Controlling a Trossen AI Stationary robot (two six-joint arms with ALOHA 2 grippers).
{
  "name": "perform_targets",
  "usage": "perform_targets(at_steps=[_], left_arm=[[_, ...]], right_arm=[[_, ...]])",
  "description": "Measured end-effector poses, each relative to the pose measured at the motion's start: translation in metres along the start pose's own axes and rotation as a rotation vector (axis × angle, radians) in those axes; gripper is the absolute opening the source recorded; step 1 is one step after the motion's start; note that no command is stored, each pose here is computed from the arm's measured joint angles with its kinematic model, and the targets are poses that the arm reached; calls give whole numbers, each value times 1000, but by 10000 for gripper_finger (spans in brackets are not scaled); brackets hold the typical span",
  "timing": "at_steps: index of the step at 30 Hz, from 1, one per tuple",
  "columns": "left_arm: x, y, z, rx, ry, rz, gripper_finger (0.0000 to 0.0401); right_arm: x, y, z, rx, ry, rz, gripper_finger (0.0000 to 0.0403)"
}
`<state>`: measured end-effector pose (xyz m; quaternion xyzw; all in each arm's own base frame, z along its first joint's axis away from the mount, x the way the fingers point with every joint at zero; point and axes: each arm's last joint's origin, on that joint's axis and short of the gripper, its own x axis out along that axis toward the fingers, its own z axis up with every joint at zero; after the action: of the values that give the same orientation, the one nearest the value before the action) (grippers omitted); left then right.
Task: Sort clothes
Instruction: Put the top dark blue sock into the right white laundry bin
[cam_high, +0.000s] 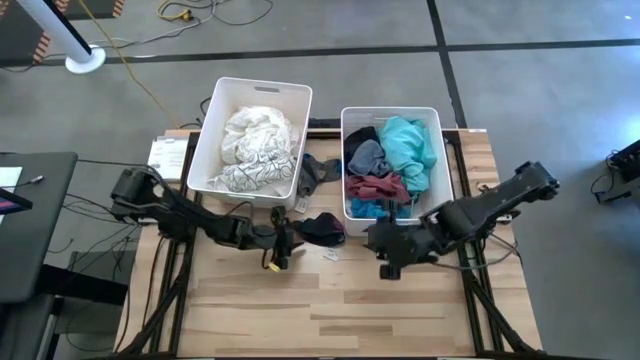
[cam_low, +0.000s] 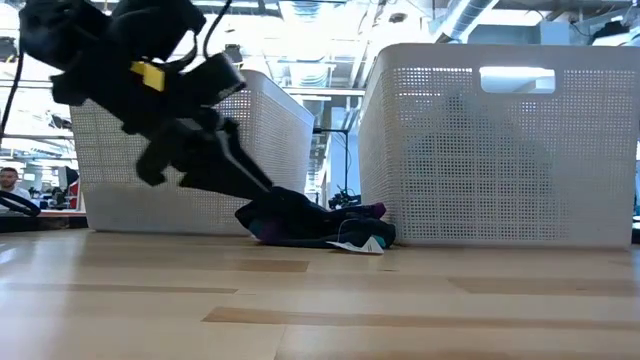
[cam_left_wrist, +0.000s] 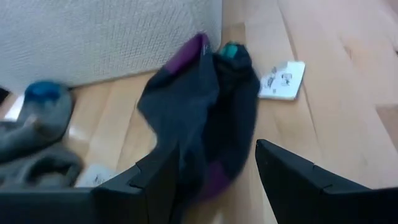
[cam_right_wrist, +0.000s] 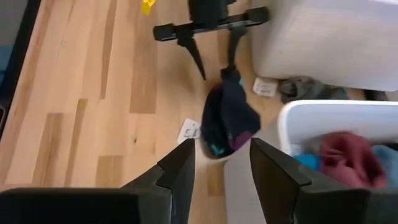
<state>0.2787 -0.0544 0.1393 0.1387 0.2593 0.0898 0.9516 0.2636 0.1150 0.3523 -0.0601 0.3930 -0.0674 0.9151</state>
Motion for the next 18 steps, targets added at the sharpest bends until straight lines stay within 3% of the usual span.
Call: perform_targets(at_steps=[7,13,16,18], left_arm=[[25,-5,10,64,44,9,206],[30,-7,22,115,30,23,206],[28,-13,28,168,4,-32,206],[27,-18,31,196,-21,-130,206]], right_arm=[[20,24,-6,-18,59,3,166],[29,38,-10,-44,90,8,166],[30,42,-12,-38,96,11,166],[30,43,-12,-34,96,12,166]])
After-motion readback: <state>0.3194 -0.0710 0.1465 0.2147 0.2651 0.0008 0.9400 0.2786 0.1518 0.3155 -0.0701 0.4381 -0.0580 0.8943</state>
